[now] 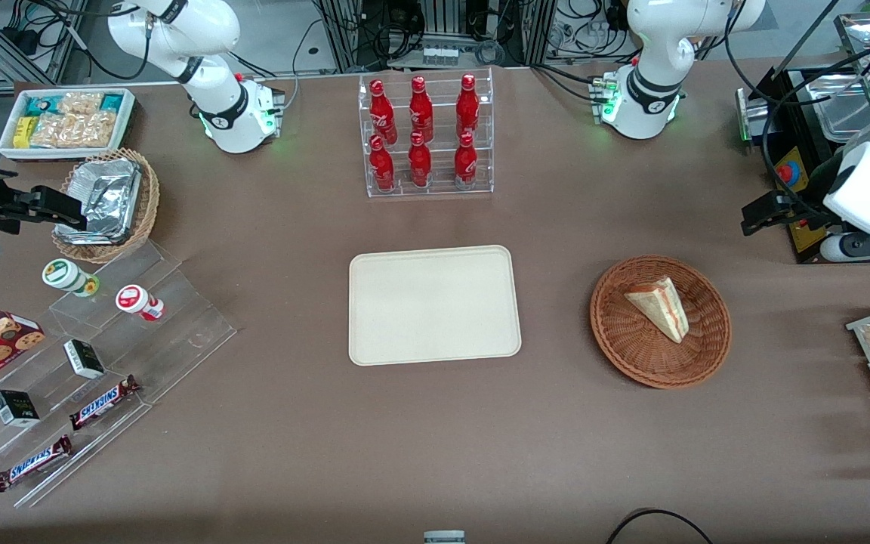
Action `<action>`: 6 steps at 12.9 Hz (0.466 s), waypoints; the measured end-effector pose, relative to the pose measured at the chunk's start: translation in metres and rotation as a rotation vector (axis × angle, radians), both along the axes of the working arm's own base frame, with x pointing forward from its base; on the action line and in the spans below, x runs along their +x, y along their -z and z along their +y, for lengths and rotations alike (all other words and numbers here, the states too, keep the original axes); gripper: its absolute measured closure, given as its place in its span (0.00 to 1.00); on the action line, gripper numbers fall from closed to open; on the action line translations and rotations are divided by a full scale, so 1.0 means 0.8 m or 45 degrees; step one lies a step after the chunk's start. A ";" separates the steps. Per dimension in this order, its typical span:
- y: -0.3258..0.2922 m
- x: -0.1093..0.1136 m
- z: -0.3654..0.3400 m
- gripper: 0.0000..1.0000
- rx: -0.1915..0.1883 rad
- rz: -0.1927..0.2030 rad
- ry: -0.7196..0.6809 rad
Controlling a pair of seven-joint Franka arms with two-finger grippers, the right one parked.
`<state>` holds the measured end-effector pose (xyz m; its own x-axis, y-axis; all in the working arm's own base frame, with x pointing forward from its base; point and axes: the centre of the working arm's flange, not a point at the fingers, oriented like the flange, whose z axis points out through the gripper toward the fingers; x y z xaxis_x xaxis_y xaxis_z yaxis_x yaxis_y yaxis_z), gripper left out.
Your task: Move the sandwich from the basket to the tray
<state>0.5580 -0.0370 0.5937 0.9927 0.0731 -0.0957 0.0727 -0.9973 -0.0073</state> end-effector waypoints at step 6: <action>0.112 0.008 -0.021 0.00 0.027 -0.039 -0.095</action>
<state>0.5645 -0.0540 0.5044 0.9869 0.1484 -0.0628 0.1471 -0.9888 -0.0246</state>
